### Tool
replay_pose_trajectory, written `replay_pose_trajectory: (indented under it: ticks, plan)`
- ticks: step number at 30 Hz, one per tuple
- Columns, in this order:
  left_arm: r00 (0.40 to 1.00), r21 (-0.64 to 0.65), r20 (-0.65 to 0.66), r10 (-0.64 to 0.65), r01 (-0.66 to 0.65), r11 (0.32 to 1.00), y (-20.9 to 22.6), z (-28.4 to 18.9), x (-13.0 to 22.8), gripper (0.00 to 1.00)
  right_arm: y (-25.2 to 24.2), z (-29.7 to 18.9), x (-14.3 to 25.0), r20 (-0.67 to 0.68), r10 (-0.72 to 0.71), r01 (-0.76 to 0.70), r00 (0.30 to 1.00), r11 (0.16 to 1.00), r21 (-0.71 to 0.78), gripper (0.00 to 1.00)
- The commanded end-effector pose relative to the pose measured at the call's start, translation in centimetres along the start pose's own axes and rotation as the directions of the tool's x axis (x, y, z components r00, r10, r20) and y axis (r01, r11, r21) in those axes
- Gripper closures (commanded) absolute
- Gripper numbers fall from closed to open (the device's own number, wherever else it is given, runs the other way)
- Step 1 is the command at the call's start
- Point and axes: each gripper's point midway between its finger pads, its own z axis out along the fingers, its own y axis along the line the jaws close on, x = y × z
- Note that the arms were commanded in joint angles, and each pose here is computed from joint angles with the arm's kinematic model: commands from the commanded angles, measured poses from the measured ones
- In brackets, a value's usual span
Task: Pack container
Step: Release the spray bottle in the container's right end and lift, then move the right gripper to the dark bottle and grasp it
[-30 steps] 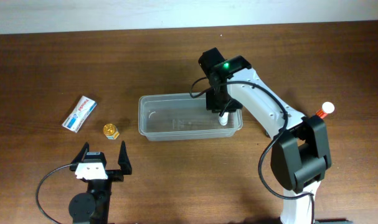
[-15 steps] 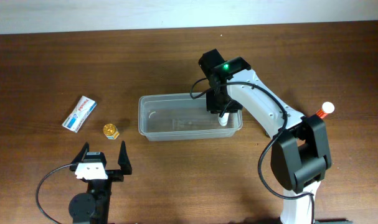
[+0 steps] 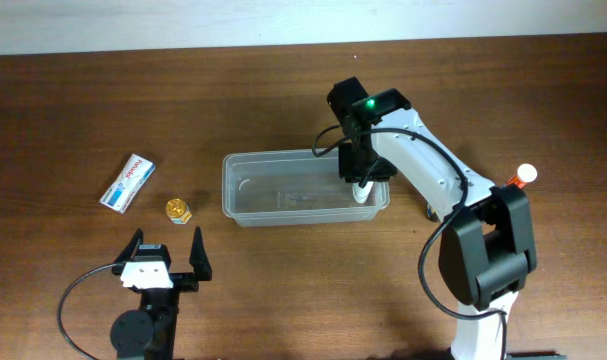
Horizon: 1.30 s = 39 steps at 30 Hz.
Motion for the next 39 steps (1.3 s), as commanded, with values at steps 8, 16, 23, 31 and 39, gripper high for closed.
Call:
replay_pose_trajectory:
  ticks: [8,16,23,31,39]
  plan:
    - [1.0,-0.012,-0.003,0.018,-0.018,1.0,0.2,0.0,0.2,0.01,-0.4,-11.2,-2.0,0.214,0.0,0.02,0.977,0.996,-0.093,0.55]
    - [1.0,-0.012,-0.003,0.018,-0.018,1.0,0.2,0.0,0.2,0.01,-4.1,-16.2,-0.6,0.221,0.028,-0.009,0.975,0.996,-0.089,0.44]
    - [1.0,-0.012,-0.003,0.018,-0.019,1.0,0.2,0.0,0.2,0.01,-8.9,-19.1,1.7,0.182,0.038,-0.026,0.983,0.998,-0.064,0.42]
    - [1.0,-0.012,-0.003,0.018,-0.018,1.0,0.2,0.0,0.2,0.0,-12.3,-24.0,3.9,0.321,0.094,-0.061,0.943,0.992,-0.113,0.3]
    - [1.0,-0.012,-0.003,0.018,-0.018,1.0,0.2,0.0,0.2,0.01,-15.5,-22.2,7.1,0.261,0.178,-0.159,0.949,0.983,-0.092,0.23]
